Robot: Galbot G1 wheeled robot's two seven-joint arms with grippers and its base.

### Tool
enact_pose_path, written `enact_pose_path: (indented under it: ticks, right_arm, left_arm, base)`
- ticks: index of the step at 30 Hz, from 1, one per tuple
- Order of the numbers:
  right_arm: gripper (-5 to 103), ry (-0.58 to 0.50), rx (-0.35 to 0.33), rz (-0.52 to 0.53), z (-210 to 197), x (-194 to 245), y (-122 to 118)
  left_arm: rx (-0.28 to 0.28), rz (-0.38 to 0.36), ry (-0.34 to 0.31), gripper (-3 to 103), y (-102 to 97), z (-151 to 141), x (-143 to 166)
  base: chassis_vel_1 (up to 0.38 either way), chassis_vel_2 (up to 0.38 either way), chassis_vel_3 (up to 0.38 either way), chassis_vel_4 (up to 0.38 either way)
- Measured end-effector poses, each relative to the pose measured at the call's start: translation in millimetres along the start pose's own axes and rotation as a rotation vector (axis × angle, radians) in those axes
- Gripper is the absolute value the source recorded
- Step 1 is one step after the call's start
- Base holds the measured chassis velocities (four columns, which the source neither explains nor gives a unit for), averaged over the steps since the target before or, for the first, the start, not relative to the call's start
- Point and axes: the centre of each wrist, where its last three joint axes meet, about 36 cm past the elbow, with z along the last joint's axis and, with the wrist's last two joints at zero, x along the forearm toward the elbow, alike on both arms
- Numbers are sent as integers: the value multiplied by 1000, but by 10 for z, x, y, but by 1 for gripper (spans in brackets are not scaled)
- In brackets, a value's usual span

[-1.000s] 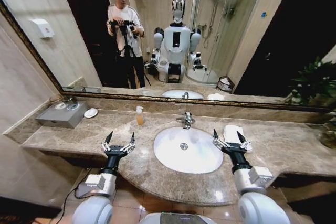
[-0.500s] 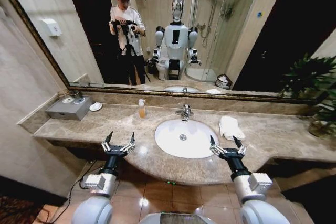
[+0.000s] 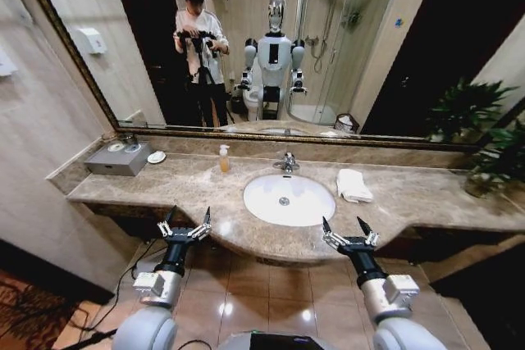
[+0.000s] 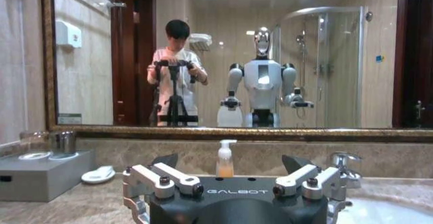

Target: Pick up the towel from the sink counter and wipe the mirror surface.

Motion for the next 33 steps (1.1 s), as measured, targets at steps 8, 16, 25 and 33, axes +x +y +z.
enact_pose_path:
  ticks: [8, 16, 25, 33]
  right_arm:
    - [100, 9, 7, -2, 80, 12, 4]
    - [100, 17, 7, -10, 172, 30, 41]
    - [100, 16, 10, -12, 236, 61, 64]
    - [100, 15, 9, -7, 258, 84, 67]
  left_arm:
    - [0, 0, 0, 100, 0, 0, 0]
    - [0, 0, 0, 100, 0, 0, 0]
    - [0, 0, 0, 100, 0, 0, 0]
    - [0, 0, 0, 100, 0, 0, 0]
  base:
    - [182, -180, -181, 176]
    - [207, -209, -199, 207]
    - [200, -193, -197, 200]
    - [203, -197, -194, 201]
